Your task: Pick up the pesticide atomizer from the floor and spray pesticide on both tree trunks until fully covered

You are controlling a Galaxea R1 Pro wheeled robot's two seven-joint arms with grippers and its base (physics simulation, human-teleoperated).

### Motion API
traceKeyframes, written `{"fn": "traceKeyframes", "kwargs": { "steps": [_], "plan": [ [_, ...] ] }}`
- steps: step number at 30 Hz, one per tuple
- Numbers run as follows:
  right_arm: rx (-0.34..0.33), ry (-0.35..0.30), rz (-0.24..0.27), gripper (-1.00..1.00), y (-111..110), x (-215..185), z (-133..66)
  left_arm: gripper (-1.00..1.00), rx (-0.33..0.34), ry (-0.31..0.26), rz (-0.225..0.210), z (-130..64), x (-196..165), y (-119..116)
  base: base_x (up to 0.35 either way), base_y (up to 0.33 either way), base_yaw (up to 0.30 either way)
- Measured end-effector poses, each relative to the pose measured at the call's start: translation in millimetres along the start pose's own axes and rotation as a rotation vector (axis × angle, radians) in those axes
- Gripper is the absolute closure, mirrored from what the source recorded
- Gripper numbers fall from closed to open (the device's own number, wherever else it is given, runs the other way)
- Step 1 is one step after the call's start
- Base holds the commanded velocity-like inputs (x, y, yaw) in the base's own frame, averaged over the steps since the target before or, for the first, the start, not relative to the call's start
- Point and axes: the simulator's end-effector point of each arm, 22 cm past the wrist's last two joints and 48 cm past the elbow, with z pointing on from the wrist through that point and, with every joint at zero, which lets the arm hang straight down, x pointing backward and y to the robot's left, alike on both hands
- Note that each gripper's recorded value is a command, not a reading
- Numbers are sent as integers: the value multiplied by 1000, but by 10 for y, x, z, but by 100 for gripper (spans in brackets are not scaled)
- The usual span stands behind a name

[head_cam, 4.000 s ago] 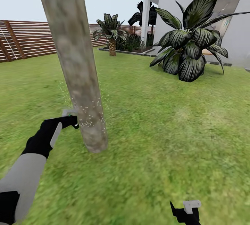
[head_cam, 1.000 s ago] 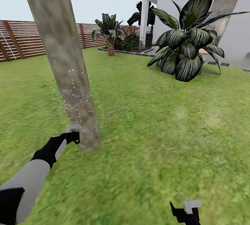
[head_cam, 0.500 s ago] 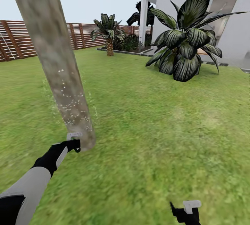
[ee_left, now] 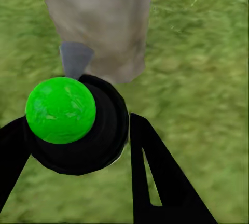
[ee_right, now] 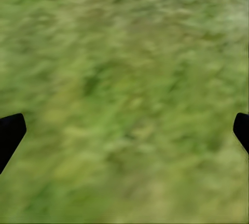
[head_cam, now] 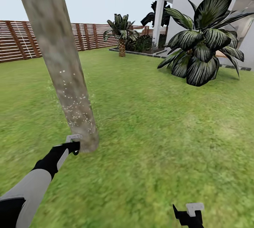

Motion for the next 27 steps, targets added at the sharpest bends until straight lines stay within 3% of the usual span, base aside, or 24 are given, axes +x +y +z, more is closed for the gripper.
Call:
{"fn": "traceKeyframes", "kwargs": {
  "steps": [1,3,10,21,24,25,27],
  "plan": [
    [0,0,0,-100,0,0,0,100,-53,1,-1,-5,-2,116,240,-187,9],
    [0,1,0,-100,0,2,0,100,-73,-1,-3,-14,-26,156,241,-186,4],
    [6,1,1,-100,-22,3,0,100,-59,17,2,2,92,54,159,-101,0],
    [5,3,1,-100,-10,9,-1,100,-56,44,12,10,278,78,-203,190,0],
    [3,3,0,-100,-6,9,-1,100,-66,98,33,7,693,169,-236,222,0],
    [3,3,0,-100,-4,10,-1,100,-57,118,66,-1,856,171,-236,222,0],
    [1,4,1,-100,6,12,-1,100,-6,106,173,2,999,79,-237,222,0]
  ]
}}
